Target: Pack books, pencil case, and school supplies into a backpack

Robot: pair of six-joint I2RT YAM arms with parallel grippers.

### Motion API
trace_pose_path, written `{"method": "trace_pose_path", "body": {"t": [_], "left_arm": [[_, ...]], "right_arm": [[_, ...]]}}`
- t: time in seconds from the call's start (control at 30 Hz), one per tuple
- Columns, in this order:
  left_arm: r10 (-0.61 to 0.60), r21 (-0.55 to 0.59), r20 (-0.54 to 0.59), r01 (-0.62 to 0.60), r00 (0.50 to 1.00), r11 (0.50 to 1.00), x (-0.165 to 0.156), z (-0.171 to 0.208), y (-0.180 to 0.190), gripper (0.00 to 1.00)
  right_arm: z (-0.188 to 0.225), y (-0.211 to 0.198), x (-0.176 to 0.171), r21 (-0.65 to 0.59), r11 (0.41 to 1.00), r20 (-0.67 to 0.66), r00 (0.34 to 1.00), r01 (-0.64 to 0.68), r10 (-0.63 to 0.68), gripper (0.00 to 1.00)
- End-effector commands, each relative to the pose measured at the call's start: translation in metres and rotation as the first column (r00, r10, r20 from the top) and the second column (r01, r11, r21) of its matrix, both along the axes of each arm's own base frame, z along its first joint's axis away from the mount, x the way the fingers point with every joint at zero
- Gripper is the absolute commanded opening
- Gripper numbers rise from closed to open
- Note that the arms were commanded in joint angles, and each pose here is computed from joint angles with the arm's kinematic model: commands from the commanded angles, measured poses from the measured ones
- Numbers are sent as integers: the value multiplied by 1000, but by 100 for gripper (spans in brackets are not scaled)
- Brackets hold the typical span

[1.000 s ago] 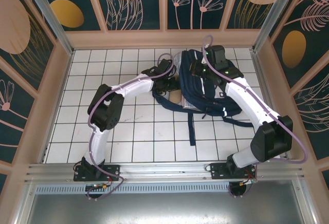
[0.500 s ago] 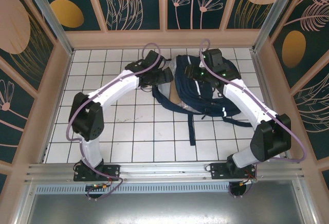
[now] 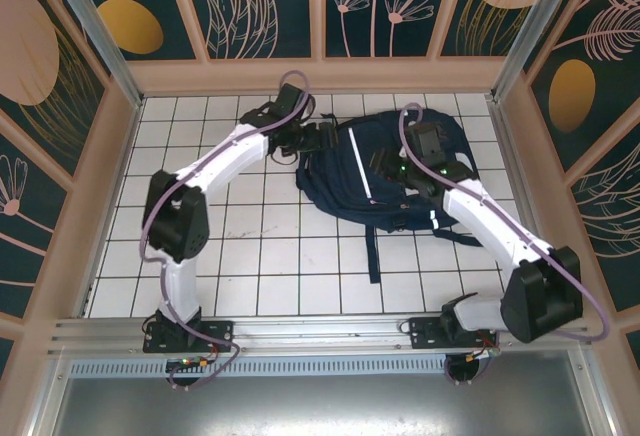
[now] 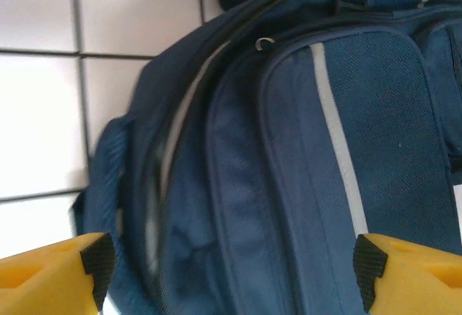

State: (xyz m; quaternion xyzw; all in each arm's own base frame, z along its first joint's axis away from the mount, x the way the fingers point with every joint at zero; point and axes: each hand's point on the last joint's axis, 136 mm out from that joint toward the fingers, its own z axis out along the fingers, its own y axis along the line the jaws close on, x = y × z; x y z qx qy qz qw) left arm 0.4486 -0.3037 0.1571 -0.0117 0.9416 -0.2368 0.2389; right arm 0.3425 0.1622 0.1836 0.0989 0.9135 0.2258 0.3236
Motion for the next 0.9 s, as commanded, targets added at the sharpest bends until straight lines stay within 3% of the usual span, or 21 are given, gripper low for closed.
{"method": "trace_pose_path", "body": {"t": [0.0,0.2,0.37,0.47,0.63,0.7,0.8,0.87], "left_arm": [[-91,90,6,90,996,992,19,-30,-10,87],[-86,304,42,69,995,950,54,-60,11,92],[-153,360,48,126,987,925,71,-82,9,98],[-191,324,-20,187,981,928,64,-111,0,83],[-171,303,-75,185,983,935,37,-137,11,27],[-149,310,-70,163,986,937,23,-138,22,11],[-116,316,-79,135,990,939,-2,-142,40,0],[-86,311,-98,112,992,944,-22,-145,52,0]], "right_arm": [[-9,-13,-21,17,997,-34,997,71,-70,47],[-33,-15,-55,84,992,-92,992,97,-89,45],[-61,-10,-72,101,988,-154,983,120,-104,45],[-72,-11,-71,96,985,-170,978,141,-123,44],[-85,-26,-60,28,980,-178,966,195,-187,45],[-89,-35,-53,-8,976,-173,962,215,-214,45],[-97,-44,-41,-45,972,-177,956,229,-234,45],[-102,-50,-31,-70,970,-181,953,234,-243,45]]}}
